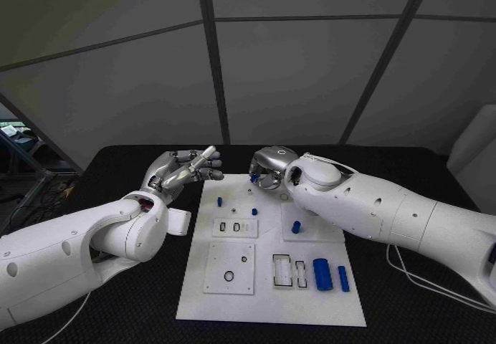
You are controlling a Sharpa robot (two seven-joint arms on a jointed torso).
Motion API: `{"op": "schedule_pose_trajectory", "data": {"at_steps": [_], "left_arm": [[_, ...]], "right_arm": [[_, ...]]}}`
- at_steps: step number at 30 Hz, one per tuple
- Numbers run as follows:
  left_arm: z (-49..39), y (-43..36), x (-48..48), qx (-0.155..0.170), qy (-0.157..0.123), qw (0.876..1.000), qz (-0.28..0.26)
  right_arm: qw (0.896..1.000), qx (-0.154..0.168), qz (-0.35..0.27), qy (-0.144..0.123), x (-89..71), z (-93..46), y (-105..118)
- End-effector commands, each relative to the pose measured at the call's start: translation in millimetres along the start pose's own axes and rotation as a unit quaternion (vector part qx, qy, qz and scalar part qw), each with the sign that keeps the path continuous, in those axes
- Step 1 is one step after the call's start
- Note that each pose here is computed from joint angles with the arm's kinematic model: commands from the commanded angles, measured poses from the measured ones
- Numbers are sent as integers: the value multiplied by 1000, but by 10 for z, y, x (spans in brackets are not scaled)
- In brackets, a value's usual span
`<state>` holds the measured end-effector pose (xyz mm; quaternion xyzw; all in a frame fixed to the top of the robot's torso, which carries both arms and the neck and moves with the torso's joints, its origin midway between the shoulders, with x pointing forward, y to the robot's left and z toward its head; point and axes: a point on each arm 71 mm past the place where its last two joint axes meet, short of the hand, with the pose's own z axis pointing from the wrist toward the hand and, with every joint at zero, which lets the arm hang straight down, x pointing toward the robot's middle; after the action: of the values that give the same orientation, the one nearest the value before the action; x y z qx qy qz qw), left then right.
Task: Assemble the parts on the task board
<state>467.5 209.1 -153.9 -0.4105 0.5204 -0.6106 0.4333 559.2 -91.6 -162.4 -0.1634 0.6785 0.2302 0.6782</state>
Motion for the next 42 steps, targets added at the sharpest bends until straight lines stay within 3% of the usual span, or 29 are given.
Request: {"op": "schedule_pose_trajectory", "data": {"at_steps": [1,18,27,31,36,39,42], "left_arm": [[4,-23,21,7,7,1000,0],[7,-29,17,7,7,1000,1],[7,-29,1,5,6,1000,1],[6,-29,-14,5,5,1000,2],[0,-32,-29,6,4,1000,3],[-4,-36,-20,7,7,1000,2],[-6,-36,-19,7,8,1000,1]], "right_arm": [[1000,1,-10,18,24,13,0],[999,25,-23,14,51,32,9],[999,26,-9,-17,-8,-23,-32],[999,23,3,-36,-60,-102,-70],[997,21,31,-70,-174,-315,-185],[995,30,50,-75,-231,-476,-284],[993,58,85,-62,-262,-665,-451]]}}
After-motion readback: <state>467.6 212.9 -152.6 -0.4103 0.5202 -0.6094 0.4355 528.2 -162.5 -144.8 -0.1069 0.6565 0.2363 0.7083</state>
